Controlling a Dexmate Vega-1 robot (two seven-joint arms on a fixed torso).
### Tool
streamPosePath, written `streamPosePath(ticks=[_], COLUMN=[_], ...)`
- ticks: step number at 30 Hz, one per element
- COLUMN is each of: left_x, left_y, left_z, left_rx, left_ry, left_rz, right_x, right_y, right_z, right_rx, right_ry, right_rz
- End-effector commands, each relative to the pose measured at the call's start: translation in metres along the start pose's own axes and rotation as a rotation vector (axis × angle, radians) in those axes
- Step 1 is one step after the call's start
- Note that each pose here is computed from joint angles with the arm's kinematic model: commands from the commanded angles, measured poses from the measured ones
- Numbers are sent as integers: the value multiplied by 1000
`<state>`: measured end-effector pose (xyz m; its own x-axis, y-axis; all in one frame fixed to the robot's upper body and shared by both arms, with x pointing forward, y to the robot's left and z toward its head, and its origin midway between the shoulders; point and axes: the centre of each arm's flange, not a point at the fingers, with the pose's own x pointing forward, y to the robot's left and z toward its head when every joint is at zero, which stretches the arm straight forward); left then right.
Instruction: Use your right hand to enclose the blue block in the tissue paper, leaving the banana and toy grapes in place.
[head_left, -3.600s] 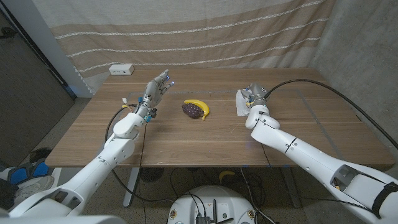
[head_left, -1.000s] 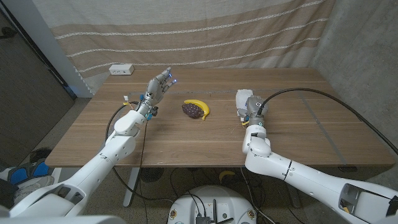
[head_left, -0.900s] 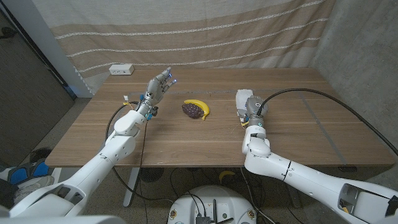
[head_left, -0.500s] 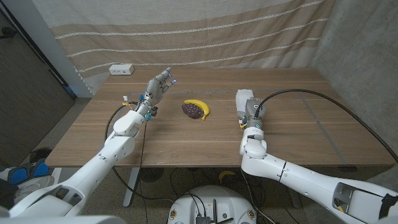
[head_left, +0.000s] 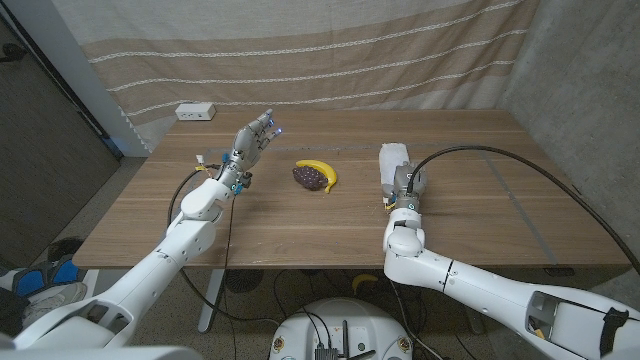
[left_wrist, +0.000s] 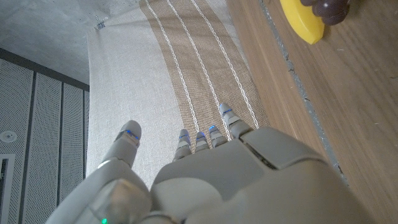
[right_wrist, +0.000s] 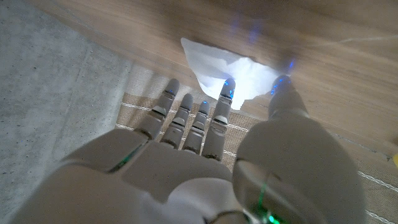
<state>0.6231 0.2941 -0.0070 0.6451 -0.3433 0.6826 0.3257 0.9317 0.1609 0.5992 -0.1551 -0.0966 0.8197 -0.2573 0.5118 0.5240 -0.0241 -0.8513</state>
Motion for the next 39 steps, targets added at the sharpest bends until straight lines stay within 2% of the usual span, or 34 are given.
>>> streamPosePath(ticks=[1, 6, 12, 23, 29, 35, 39], left_x=[-4, -5, -6, -7, -8, -11, -14], left_y=[3, 4, 5, 5, 5, 6, 8], left_z=[1, 1, 1, -1, 1, 2, 3], left_rx=[-2, 0, -5, -6, -7, -3, -3], left_ry=[-2, -4, -5, -5, -11, -16, -16], left_rz=[8, 8, 15, 3, -2, -4, 5], right_x=[3, 6, 7, -8, -11, -8, -4], right_y=[12, 10, 1, -24, -36, -46, -49], right_z=[1, 4, 5, 4, 4, 1, 4], right_rx=[-26, -23, -14, -22, -59, -112, -172], right_ry=[-28, -53, -78, -177, -204, -234, -281], right_rz=[0, -27, -52, -105, -140, -125, -58])
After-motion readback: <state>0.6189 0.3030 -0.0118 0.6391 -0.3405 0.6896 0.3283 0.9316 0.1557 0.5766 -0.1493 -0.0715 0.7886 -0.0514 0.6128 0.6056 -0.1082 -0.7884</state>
